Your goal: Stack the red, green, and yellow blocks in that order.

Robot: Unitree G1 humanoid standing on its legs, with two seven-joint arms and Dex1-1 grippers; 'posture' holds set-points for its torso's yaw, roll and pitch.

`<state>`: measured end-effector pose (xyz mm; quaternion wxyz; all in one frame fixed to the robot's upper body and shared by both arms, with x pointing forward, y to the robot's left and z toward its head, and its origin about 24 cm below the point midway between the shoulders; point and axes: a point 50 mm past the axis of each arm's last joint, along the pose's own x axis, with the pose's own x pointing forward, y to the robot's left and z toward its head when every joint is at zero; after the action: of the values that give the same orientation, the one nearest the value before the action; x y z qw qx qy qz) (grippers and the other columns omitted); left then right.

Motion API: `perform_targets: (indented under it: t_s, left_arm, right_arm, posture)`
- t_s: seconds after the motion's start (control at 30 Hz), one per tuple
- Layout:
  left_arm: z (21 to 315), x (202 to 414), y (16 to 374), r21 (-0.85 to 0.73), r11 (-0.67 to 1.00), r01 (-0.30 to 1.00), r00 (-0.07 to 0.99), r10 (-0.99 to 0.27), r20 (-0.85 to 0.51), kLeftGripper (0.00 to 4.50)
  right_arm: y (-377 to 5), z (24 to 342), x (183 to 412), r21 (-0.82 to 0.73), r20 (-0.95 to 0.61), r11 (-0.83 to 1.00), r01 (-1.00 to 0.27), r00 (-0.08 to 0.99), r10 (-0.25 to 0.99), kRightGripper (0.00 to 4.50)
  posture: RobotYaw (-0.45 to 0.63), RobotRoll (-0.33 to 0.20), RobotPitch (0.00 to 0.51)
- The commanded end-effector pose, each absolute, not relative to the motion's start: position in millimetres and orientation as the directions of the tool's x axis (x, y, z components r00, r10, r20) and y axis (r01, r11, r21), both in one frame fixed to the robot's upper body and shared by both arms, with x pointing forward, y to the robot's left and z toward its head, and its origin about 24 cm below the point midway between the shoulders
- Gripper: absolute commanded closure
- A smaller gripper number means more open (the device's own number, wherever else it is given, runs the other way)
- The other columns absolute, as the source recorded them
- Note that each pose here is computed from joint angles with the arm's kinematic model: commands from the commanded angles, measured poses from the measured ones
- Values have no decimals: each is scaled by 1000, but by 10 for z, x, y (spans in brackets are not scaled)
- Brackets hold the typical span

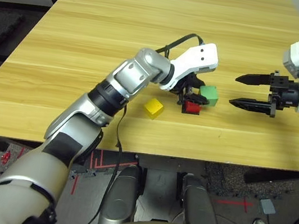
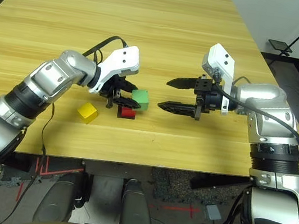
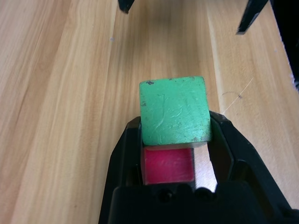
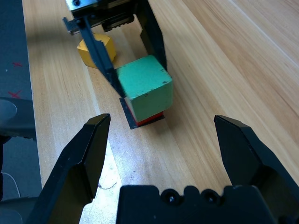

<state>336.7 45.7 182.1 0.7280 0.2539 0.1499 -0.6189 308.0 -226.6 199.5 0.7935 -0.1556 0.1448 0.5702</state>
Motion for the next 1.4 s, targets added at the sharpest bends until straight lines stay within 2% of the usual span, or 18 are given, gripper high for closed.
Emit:
perform_targets:
  t_s: [0.03, 0.53, 1.4]
  left_arm:
    - [1865, 3418, 508, 194, 111, 975, 202, -812, -548, 2483]
    - [1849, 3378, 523, 171, 133, 976, 207, -805, -556, 2483]
    - [1691, 3332, 571, 136, 142, 981, 195, -790, -582, 2483]
  right_arm:
    - [-2296, 2002, 3041, -77, -394, 314, -946, 318, 862, 0]
    - [-2279, 2008, 3111, -88, -393, 329, -940, 336, 856, 0]
    - [-2244, 2031, 3114, -88, -382, 350, -933, 356, 853, 0]
  posture:
    - [196, -62, 120]
    - [221, -63, 112]
    - [213, -68, 129]
